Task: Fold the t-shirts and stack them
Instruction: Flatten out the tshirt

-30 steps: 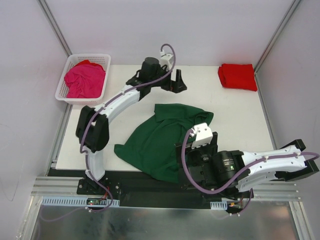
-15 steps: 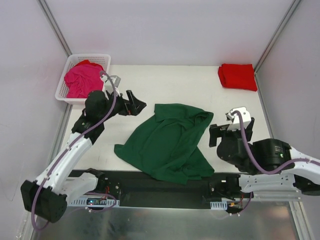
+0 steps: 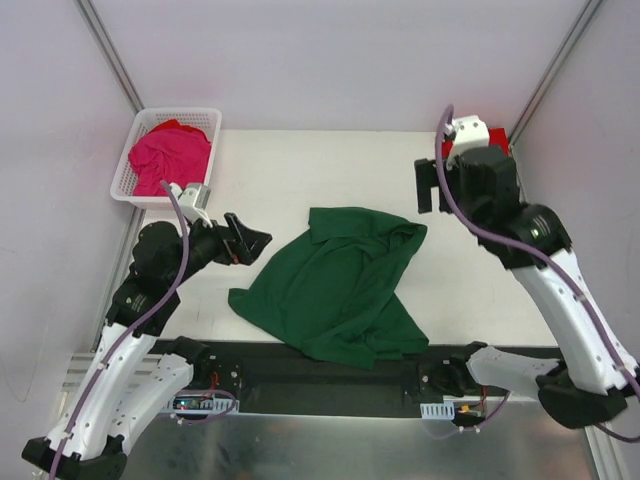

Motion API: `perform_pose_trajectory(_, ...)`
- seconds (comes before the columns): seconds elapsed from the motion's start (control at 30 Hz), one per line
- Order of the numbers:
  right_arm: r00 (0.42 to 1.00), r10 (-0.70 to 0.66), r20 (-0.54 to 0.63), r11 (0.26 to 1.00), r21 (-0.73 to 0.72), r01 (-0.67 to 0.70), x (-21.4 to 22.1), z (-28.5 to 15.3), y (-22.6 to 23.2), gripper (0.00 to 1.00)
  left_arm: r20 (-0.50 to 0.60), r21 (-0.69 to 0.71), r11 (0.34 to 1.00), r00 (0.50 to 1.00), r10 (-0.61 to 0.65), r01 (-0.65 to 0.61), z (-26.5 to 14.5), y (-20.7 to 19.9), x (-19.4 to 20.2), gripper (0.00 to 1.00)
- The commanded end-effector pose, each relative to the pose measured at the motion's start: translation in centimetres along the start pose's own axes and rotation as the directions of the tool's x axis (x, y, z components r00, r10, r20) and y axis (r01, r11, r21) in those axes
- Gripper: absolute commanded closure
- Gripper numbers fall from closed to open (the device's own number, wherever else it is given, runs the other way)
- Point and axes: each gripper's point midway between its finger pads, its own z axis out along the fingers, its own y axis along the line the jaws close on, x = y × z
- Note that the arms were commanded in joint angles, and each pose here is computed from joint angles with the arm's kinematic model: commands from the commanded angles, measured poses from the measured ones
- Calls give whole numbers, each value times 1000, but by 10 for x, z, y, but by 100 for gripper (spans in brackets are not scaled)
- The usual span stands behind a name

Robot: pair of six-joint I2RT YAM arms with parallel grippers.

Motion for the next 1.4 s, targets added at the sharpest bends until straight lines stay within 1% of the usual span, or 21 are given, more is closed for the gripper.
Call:
perform_pose_trajectory(0.0, 998, -14, -64, 968, -249, -3, -10, 61, 39, 4, -40, -54, 994, 995, -96, 94, -15, 11, 30, 1)
perform_pose_trajectory(0.03, 997, -18, -79, 964, -267, -4, -9, 73, 44, 4, -24, -43, 994, 994, -104, 103, -22, 9, 32, 1)
perform_pose_trajectory(0.07, 996, -26, -84, 954, -298, 0, -10, 81, 51, 4, -31, -53, 991, 992, -123, 121, -24, 12, 39, 1)
perform_pose_trajectory(0.1, 992, -43, -115, 951, -308, 6, -2, 100, 60, 4, -45, -68, 986, 987, -155, 151, -24, 18, 51, 1)
perform_pose_trajectory(0.17, 987, -56, -148, 937, -350, 1, 6, 114, 74, 4, -38, -66, 981, 982, -185, 182, -30, 19, 60, 1)
perform_pose_trajectory(0.2, 977, -75, -198, 932, -363, -2, 21, 129, 84, 4, -54, -79, 978, 979, -196, 191, -29, 25, 71, 1)
perform_pose_trajectory(0.23, 972, -81, -219, 920, -392, -11, 27, 134, 92, 4, -47, -83, 977, 979, -199, 195, -32, 27, 74, 1)
perform_pose_trajectory(0.33, 952, -130, -278, 911, -412, 4, 56, 151, 115, 4, -47, -121, 972, 977, -208, 201, -33, 37, 85, 1)
perform_pose_trajectory(0.4, 947, -171, -271, 912, -408, 48, 63, 154, 128, 4, -49, -128, 971, 977, -208, 200, -33, 39, 86, 1)
perform_pose_trajectory(0.43, 936, -199, -291, 914, -400, 70, 74, 161, 134, 4, -53, -130, 971, 977, -208, 199, -33, 39, 87, 1)
perform_pose_trajectory(0.53, 919, -267, -291, 897, -423, 127, 84, 162, 156, 4, -67, -135, 973, 978, -196, 185, -31, 40, 86, 1)
perform_pose_trajectory(0.57, 907, -304, -292, 882, -445, 152, 92, 162, 170, 4, -67, -134, 975, 980, -189, 179, -31, 40, 85, 1)
perform_pose_trajectory(0.63, 897, -350, -270, 863, -466, 197, 95, 162, 184, 4, -73, -138, 974, 979, -189, 177, -30, 41, 87, 1)
perform_pose_trajectory(0.77, 857, -457, -238, 800, -531, 280, 112, 158, 225, 4, -77, -146, 971, 976, -202, 189, -29, 43, 92, 1)
perform_pose_trajectory(0.8, 838, -484, -251, 790, -537, 295, 123, 162, 232, 4, -77, -146, 970, 976, -205, 192, -30, 44, 93, 1)
perform_pose_trajectory(0.87, 820, -516, -249, 772, -550, 318, 133, 162, 245, 4, -74, -145, 970, 975, -210, 198, -30, 44, 94, 1)
perform_pose_trajectory(1.0, 796, -548, -256, 745, -581, 326, 156, 164, 267, 4, -70, -144, 969, 975, -210, 199, -31, 45, 95, 1)
perform_pose_trajectory(1.1, 771, -590, -240, 720, -588, 368, 165, 164, 278, 4, -72, -144, 969, 975, -211, 199, -31, 44, 96, 1)
perform_pose_trajectory(1.17, 744, -625, -235, 702, -585, 405, 175, 166, 285, 4, -77, -143, 970, 975, -210, 198, -31, 44, 96, 1)
perform_pose_trajectory(1.23, 736, -637, -229, 697, -577, 425, 177, 172, 290, 3, -75, -143, 970, 975, -208, 196, -31, 44, 95, 1)
perform_pose_trajectory(1.37, 743, -633, -220, 706, -559, 435, 171, 182, 297, 3, -72, -143, 970, 976, -207, 196, -31, 44, 94, 1)
